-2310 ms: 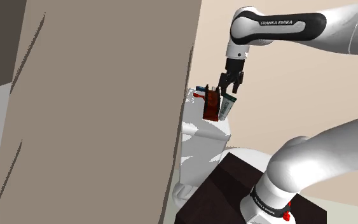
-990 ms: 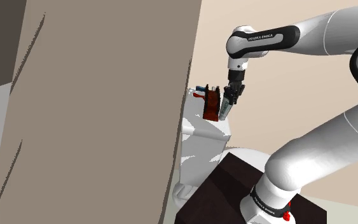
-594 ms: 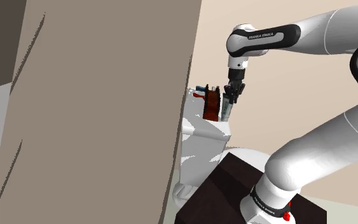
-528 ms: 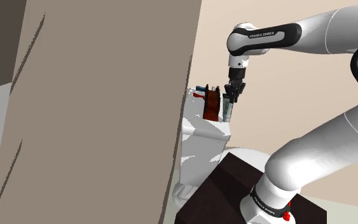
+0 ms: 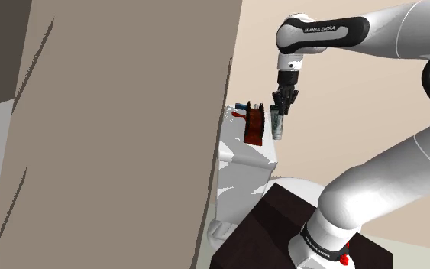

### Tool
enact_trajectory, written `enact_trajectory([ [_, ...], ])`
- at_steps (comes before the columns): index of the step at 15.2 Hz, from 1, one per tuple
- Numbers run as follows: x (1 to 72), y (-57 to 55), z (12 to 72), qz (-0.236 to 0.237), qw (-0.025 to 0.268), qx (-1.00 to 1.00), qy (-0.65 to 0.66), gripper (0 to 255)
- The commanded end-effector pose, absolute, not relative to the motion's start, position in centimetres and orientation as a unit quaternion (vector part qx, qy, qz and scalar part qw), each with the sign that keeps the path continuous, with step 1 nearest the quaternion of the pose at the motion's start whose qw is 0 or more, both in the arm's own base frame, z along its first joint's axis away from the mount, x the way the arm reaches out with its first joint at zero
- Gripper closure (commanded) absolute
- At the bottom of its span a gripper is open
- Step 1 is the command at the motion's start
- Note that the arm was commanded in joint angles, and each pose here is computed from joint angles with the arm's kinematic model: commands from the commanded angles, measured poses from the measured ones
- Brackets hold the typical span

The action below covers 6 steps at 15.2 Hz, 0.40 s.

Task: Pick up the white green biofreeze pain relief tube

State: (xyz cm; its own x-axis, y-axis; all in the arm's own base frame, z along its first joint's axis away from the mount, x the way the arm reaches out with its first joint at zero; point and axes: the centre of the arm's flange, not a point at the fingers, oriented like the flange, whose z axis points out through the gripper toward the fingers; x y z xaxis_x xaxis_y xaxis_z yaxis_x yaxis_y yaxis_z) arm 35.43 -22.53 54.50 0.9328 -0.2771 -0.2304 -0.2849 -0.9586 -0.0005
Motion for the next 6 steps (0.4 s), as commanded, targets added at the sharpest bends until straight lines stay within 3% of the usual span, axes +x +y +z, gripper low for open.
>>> enact_trajectory([
  [1, 35.4, -22.5, 55.7, 0.115, 0.017, -0.983, 0.143, 255],
  [6, 35.4, -22.5, 57.3, 0.115, 0.017, -0.983, 0.143, 255],
])
